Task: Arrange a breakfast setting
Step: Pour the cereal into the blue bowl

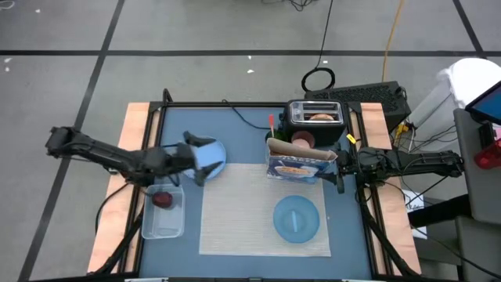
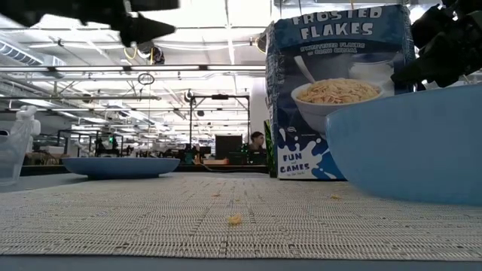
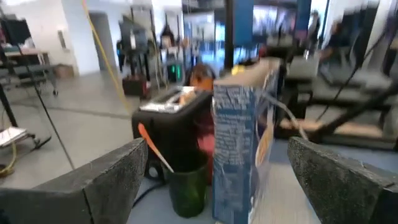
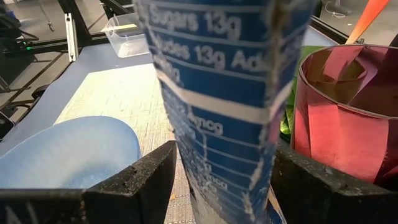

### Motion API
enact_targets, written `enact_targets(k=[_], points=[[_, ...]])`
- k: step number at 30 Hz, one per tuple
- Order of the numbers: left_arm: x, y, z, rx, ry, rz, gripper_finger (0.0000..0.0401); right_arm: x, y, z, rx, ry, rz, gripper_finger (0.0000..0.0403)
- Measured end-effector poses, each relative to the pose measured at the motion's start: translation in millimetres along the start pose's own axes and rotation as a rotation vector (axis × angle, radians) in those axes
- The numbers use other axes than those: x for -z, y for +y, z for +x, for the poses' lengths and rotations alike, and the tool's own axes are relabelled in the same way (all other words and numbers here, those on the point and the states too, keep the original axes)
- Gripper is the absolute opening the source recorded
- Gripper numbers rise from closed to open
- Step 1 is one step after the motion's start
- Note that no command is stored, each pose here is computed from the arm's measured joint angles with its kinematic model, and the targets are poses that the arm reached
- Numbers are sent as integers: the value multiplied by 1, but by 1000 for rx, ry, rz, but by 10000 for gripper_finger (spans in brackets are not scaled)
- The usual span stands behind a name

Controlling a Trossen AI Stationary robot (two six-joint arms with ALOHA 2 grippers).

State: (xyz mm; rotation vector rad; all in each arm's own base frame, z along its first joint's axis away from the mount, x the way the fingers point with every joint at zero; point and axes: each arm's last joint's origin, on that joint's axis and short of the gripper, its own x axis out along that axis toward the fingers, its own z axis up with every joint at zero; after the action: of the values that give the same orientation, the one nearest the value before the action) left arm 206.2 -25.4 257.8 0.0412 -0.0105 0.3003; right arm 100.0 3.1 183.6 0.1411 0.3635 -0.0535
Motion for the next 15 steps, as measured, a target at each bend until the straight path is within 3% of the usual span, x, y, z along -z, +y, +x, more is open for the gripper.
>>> enact_targets(k=[7, 15], points=[[9, -9, 57, 38, 169, 72, 390, 0, 0, 0, 0, 0, 1, 233], [26, 2, 110, 104, 257, 61, 390, 0, 0, 0, 0, -2, -1, 233]])
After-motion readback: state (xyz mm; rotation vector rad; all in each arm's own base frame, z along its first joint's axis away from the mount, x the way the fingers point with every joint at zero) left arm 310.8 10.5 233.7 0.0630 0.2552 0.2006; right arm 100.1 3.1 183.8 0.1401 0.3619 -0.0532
